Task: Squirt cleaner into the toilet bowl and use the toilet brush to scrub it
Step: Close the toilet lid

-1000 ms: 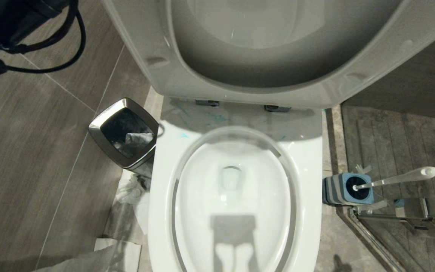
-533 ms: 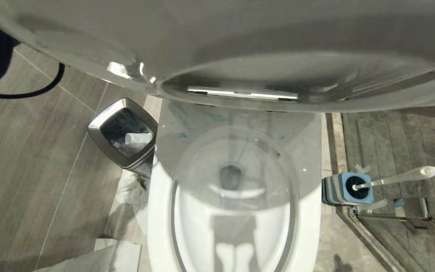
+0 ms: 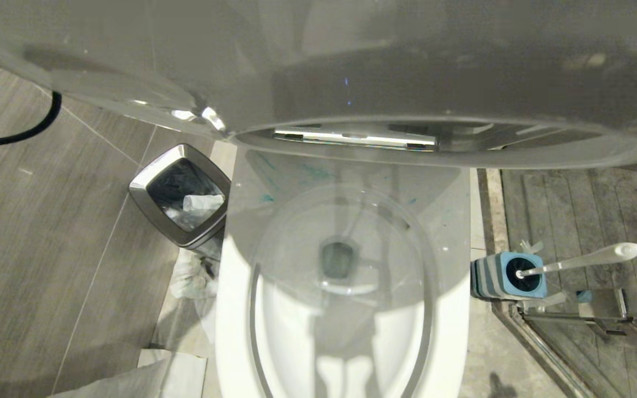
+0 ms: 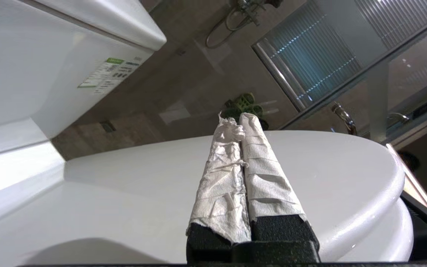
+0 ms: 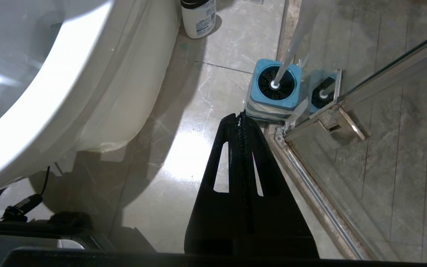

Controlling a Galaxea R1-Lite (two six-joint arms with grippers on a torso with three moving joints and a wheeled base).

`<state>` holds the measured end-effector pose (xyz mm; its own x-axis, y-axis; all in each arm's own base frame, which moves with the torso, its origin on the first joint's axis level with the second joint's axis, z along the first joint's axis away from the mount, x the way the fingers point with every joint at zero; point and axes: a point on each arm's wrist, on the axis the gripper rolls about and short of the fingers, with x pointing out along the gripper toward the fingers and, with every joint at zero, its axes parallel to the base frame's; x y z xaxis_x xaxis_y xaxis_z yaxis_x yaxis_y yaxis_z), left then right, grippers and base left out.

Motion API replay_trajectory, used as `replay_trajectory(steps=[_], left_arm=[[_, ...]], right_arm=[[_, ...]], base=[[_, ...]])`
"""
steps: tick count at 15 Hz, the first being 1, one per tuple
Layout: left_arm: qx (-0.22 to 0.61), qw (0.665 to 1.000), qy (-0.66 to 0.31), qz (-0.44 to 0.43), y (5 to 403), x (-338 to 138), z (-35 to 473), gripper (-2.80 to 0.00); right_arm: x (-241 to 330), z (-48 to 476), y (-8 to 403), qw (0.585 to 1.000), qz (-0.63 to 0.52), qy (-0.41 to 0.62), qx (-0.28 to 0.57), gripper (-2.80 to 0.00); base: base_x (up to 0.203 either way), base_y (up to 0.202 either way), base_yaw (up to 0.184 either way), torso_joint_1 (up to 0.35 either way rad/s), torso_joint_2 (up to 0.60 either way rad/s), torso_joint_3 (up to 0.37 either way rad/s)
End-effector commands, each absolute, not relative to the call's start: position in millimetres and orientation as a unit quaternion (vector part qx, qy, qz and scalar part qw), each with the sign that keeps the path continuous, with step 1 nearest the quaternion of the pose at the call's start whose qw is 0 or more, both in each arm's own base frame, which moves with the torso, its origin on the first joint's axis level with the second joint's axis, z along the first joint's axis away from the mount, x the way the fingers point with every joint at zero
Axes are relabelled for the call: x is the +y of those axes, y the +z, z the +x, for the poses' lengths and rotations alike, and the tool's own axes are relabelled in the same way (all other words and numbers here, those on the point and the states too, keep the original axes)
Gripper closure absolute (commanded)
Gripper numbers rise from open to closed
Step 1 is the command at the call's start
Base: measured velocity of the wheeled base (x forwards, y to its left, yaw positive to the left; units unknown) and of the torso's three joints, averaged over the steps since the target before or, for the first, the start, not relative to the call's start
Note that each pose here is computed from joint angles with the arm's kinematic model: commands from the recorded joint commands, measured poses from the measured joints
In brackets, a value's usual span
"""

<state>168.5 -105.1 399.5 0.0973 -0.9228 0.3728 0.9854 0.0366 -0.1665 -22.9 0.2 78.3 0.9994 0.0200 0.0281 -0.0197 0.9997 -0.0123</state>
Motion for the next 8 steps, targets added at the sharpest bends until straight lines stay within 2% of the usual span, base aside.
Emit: replay_trajectory(steps=[1,4,8], left_arm=[[-0.095,0.725,-0.656,-0.187,400.2,-94.9,164.8,0.00],[-0.105,0.725,-0.655,-0.183,402.6,-92.4,162.8,0.00],[-0.108,0.725,-0.655,-0.182,403.6,-91.1,160.7,0.00]], right_arm=[[0.2,-22.0,74.9,1.000,-0.006,0.011,-0.009,0.00],[0.2,-22.0,74.9,1.000,-0.006,0.011,-0.009,0.00],[0.2,-22.0,74.9,1.000,-0.006,0.011,-0.009,0.00]], base=[[0.000,0.000,0.000,0.000,0.00,0.000],[0.000,0.000,0.000,0.000,0.00,0.000],[0.000,0.000,0.000,-0.003,0.00,0.149]])
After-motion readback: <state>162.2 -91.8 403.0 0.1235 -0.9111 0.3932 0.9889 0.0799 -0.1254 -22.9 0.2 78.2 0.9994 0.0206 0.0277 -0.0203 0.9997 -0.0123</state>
